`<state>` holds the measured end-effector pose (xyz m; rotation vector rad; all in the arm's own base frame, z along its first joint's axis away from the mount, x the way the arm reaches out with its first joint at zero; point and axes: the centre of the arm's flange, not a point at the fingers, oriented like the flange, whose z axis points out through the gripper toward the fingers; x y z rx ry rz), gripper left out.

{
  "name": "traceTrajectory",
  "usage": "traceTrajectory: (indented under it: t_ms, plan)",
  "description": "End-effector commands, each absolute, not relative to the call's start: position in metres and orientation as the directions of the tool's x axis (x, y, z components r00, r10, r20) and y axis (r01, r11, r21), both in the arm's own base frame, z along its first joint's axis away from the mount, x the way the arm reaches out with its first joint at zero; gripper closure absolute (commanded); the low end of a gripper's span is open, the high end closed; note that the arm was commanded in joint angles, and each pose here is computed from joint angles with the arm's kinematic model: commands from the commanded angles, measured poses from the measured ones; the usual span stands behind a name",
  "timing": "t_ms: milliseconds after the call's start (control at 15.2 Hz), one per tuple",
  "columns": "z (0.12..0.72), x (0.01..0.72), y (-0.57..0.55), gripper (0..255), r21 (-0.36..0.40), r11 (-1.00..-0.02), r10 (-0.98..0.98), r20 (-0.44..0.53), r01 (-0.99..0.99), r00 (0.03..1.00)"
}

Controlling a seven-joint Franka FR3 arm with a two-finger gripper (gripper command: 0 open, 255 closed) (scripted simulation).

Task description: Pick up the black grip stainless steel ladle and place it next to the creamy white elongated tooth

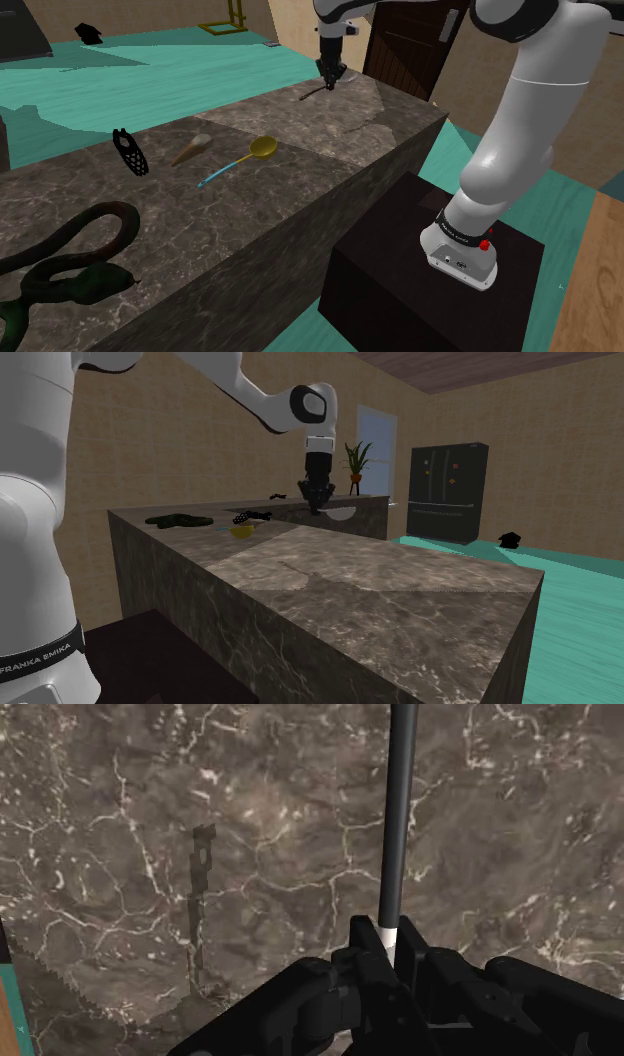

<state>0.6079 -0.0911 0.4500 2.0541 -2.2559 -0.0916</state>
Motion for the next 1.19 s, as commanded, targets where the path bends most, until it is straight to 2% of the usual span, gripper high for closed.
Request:
traceTrajectory:
  t_ms: [0, 1122]
  plan:
    - [0.450, 0.605, -0.065, 255, 0.104, 0.095, -0.995, 0.026, -0.990, -0.092]
    - [0.451, 0.558, 0.155, 255, 0.104, 0.095, -0.995, 0.026, -0.990, -0.092]
